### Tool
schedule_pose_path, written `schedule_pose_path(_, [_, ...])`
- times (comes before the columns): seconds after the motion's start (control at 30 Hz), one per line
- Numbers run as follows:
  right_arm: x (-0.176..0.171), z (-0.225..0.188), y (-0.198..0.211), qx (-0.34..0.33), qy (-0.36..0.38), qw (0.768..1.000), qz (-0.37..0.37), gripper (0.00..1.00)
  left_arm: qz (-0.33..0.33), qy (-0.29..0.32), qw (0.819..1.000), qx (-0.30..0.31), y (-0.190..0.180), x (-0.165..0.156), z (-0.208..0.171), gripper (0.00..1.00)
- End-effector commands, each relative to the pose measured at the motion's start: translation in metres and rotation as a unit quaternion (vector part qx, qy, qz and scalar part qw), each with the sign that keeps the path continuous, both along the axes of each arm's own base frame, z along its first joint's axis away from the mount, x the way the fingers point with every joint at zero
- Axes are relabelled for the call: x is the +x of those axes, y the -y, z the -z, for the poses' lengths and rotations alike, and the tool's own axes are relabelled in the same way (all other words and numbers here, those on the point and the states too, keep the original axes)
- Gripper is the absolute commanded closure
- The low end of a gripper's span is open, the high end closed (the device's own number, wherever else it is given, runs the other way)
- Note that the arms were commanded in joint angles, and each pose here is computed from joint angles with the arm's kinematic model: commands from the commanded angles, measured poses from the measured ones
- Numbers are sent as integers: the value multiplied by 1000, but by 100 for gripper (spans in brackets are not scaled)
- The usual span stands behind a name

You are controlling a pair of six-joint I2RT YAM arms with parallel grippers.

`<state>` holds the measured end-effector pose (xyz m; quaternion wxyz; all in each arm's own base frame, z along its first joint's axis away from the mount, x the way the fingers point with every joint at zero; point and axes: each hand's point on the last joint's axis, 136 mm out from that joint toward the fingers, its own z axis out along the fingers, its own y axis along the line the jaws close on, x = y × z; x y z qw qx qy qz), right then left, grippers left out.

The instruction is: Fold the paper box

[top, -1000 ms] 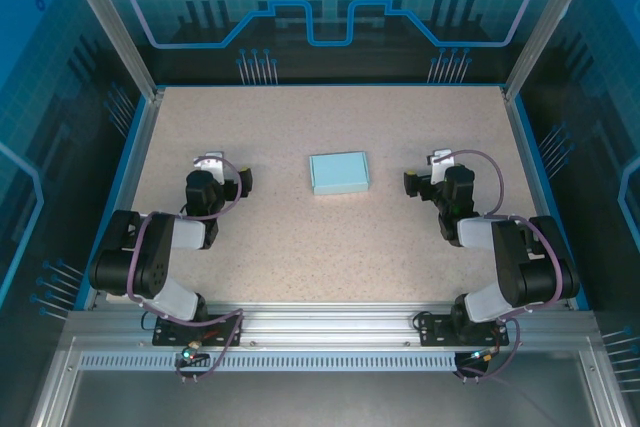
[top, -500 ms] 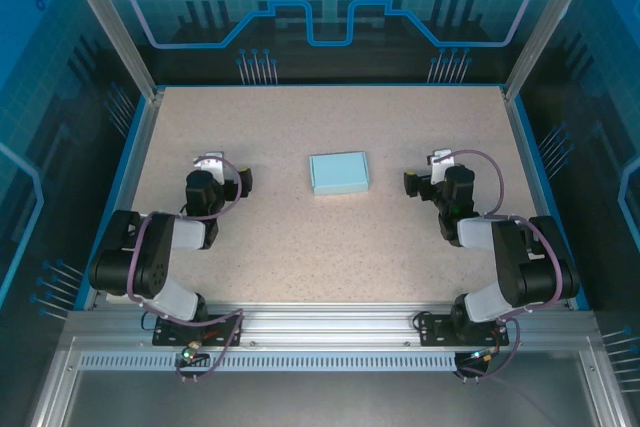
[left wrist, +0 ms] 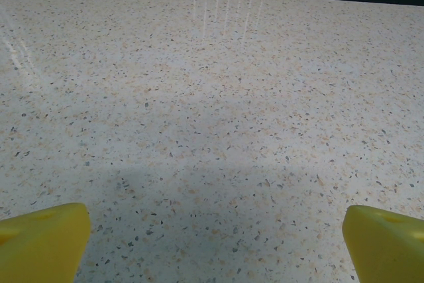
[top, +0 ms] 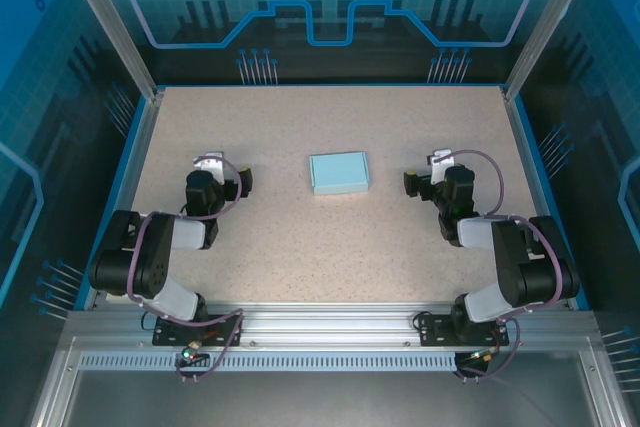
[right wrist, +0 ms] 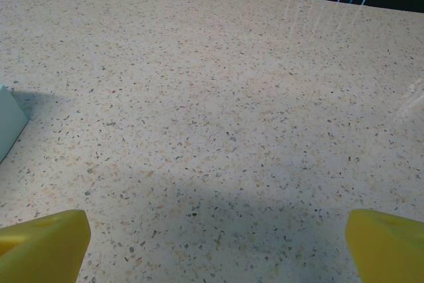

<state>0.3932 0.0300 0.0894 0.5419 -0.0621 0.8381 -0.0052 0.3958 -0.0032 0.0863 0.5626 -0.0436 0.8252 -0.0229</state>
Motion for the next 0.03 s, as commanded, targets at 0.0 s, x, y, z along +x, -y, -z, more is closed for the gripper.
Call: schedule_pose_path(0.0, [3, -4, 3, 7, 12, 1000, 1, 0, 6, 19, 1000, 7, 0, 2, -8, 1])
